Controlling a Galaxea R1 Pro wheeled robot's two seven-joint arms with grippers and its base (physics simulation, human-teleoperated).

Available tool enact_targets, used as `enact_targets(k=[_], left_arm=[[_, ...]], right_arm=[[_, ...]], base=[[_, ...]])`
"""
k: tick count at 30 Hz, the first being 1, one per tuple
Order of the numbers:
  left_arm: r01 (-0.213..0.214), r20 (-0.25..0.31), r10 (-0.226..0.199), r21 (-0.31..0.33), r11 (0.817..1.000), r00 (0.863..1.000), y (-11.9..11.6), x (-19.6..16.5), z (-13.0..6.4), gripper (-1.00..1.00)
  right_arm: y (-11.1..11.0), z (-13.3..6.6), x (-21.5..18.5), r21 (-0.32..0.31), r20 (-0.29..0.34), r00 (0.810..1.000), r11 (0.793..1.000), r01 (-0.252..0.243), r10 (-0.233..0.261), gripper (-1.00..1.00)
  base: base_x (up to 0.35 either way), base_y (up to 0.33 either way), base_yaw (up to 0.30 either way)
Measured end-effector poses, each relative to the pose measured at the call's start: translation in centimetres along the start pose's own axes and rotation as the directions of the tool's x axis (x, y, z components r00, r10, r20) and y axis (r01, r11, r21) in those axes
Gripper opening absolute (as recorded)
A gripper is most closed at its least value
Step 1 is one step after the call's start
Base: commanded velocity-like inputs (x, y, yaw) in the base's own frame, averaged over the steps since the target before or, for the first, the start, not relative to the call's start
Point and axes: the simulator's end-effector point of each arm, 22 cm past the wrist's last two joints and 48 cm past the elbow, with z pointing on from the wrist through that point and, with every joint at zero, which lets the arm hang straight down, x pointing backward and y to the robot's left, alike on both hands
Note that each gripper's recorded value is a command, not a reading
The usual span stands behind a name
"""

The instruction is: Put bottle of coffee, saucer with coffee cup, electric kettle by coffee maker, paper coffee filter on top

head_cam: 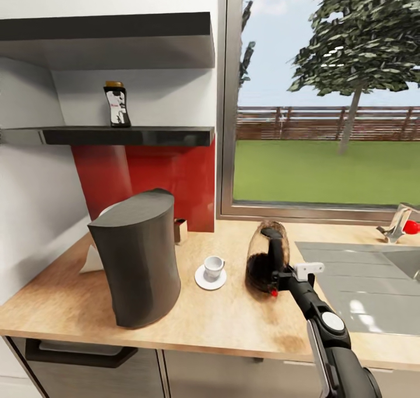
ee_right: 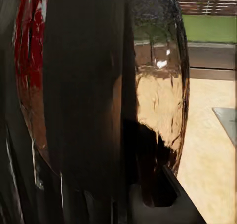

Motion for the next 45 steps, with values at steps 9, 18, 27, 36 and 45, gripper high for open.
enact_targets(k=[9, 18, 27, 36, 45], left_arm=[[0.001, 0.015, -0.001, 0.005, 1.000, 1.000, -0.2, -0.5, 0.1, 1.00], [0.002, 0.029, -0.002, 0.009, 1.000, 1.000, -0.4, -1.1, 0.2, 1.00], [0.002, 0.043, -0.003, 0.014, 1.000, 0.999, -0.5, -1.6, 0.3, 1.00], [0.003, 0.054, -0.004, 0.017, 1.000, 0.999, -0.7, -2.0, 0.3, 1.00], [0.003, 0.055, -0.004, 0.018, 1.000, 0.999, -0.7, -2.0, 0.3, 1.00]], right_arm=[[-0.5, -0.7, -2.6, 0.016, 0.014, 1.000, 1.000, -0.001, 0.000, -1.00], [-0.9, -1.1, -3.3, 0.032, 0.011, 1.000, 0.999, 0.026, -0.026, -1.00], [-1.2, -1.3, -4.0, 0.036, 0.024, 0.999, 0.999, 0.024, -0.025, -1.00], [-1.4, -1.5, -4.5, 0.042, 0.038, 0.999, 0.999, 0.012, -0.013, -1.00], [-1.5, -1.5, -4.4, 0.044, 0.038, 0.999, 0.999, 0.010, -0.012, -1.00]], base=[[0.000, 0.000, 0.000], [0.000, 0.000, 0.000], [-0.098, 0.000, 0.000], [-0.303, 0.040, 0.000], [-0.245, 0.141, 0.000]])
